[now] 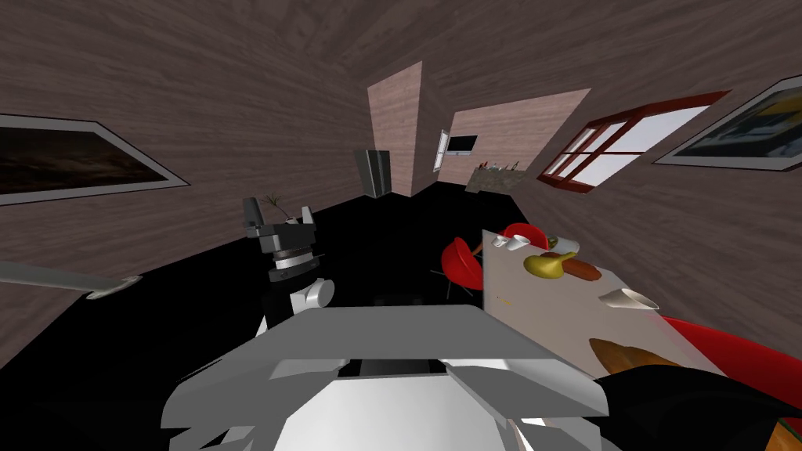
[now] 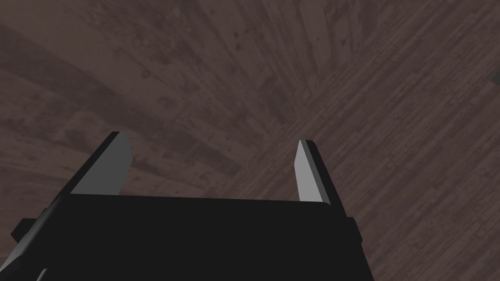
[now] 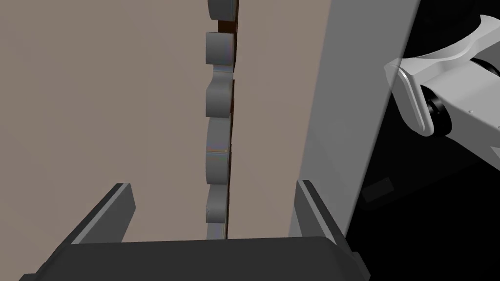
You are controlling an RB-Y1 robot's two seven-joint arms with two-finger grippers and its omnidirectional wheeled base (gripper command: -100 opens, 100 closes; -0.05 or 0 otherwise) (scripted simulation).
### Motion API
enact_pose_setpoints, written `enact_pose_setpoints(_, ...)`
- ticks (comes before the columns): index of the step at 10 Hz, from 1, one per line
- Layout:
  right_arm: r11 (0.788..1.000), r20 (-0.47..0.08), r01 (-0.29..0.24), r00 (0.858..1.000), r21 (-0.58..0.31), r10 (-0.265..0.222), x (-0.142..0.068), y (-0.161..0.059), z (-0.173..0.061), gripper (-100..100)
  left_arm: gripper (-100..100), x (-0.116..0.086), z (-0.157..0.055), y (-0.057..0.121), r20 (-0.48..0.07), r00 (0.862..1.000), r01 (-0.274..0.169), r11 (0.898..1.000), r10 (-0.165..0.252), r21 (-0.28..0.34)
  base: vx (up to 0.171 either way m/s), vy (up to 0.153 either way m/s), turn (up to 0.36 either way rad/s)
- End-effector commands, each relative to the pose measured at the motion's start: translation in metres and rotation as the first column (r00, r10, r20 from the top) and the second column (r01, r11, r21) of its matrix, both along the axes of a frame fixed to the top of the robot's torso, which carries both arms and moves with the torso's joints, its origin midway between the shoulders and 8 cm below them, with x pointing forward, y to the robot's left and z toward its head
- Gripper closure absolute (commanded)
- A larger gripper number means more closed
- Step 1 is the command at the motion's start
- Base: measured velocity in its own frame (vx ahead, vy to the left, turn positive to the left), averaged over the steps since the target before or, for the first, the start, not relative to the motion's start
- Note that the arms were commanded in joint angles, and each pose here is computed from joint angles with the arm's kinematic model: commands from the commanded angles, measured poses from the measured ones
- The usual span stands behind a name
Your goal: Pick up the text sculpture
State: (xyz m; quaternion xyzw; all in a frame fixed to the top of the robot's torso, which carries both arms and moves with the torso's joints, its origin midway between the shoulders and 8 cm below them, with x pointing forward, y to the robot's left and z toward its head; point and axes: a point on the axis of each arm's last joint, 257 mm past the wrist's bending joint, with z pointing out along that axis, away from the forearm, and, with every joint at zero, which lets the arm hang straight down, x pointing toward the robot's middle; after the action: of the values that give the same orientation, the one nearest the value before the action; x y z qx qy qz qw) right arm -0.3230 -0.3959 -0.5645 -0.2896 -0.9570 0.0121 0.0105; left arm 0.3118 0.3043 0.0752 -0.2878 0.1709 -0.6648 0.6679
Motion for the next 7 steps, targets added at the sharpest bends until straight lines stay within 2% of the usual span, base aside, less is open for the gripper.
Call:
enact_pose_setpoints(1,0.999,0.009,0.044,0.999,-0.02,-0.044,0.0017,-0.0043,-0.0001,-100,0,0.0,0.0,0.0,0.0,1.0,0.0,1.0,0.0,0.0,0.0,0.0,0.0)
enact_pose_setpoints(2,1.0,0.006,0.027,1.0,-0.012,-0.027,0.0012,-0.0018,-0.0002,-100,0,0.0,0.0,0.0,0.0,1.0,0.0,1.0,0.0,0.0,0.0,0.0,0.0)
enact_pose_setpoints(3,0.999,0.007,0.03,1.0,-0.013,-0.03,0.0013,-0.0021,-0.0003,100,0,0.0,0.0,0.0,0.0,1.0,0.0,1.0,0.0,0.0,0.0,0.0,0.0)
enact_pose_setpoints(7,0.999,0.013,0.033,0.999,-0.008,-0.033,0.0037,0.0008,-0.0014,100,0,0.0,0.0,0.0,0.0,1.0,0.0,1.0,0.0,0.0,0.0,0.0,0.0)
